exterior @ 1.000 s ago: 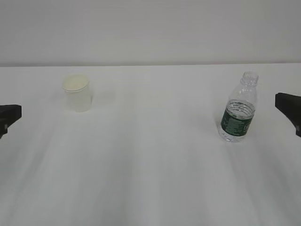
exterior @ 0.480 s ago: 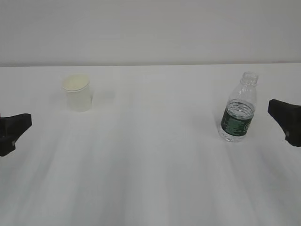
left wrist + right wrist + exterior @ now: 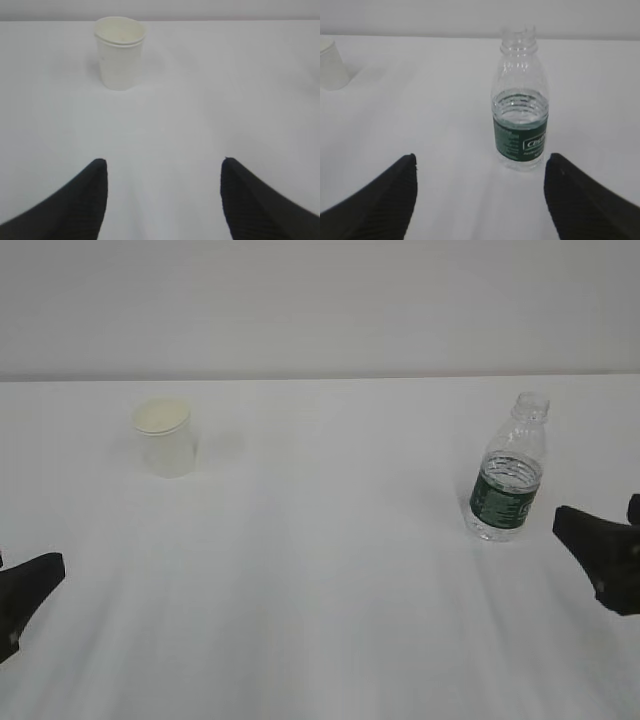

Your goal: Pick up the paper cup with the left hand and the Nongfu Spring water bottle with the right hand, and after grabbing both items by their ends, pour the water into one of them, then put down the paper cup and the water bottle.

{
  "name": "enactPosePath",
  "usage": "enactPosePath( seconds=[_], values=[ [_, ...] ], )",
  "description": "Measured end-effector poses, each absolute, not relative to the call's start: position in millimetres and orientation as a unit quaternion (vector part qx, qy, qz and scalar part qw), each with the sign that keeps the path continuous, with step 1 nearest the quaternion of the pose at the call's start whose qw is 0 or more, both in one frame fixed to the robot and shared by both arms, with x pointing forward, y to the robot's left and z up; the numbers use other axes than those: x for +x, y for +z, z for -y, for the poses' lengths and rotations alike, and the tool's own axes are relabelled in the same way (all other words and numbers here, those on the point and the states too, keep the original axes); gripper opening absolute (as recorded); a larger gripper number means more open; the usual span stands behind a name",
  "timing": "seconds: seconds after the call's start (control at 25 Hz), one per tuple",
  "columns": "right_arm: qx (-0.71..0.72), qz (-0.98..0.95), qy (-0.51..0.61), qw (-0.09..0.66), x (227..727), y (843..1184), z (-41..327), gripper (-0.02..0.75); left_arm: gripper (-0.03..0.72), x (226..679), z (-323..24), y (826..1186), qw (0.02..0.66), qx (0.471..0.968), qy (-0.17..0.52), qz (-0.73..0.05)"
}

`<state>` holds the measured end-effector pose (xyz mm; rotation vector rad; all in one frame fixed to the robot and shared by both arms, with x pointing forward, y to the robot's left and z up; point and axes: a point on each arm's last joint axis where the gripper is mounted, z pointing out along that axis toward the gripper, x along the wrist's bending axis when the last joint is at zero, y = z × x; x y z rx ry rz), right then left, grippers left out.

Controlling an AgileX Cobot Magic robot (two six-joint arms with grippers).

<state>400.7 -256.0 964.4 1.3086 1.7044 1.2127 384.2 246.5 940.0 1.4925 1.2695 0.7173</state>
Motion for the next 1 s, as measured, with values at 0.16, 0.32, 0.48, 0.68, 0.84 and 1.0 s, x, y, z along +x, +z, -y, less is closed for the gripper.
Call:
enactPosePath(
  seconds=[0.16, 0.32, 0.48, 0.68, 0.84, 1.0],
  values=[
    [0.513, -0.651, 0.463, 0.314, 388.3, 949.3, 257.8, 0.592, 0.505, 381.5, -244.8, 940.4, 0.519, 0.617, 0.292, -0.514],
    [0.517, -0.649, 0.468, 0.305, 375.9, 937.8, 259.4, 0.592, 0.505, 380.3, -241.9, 940.7, 0.524, 0.628, 0.286, -0.5],
    [0.512, -0.649, 0.474, 0.304, 370.3, 933.9, 259.6, 0.592, 0.505, 380.2, -240.7, 939.4, 0.523, 0.633, 0.281, -0.497],
    [0.504, -0.651, 0.478, 0.306, 370.3, 934.9, 258.6, 0.591, 0.505, 382.1, -238.7, 932.6, 0.511, 0.646, 0.273, -0.497],
    [0.502, -0.649, 0.479, 0.31, 370.9, 935.5, 258.9, 0.591, 0.505, 385.4, -236.9, 927.1, 0.508, 0.649, 0.269, -0.498],
    [0.5, -0.653, 0.471, 0.317, 373.5, 933.0, 259.5, 0.591, 0.505, 389.3, -234.8, 925.3, 0.521, 0.642, 0.274, -0.491]
  ],
)
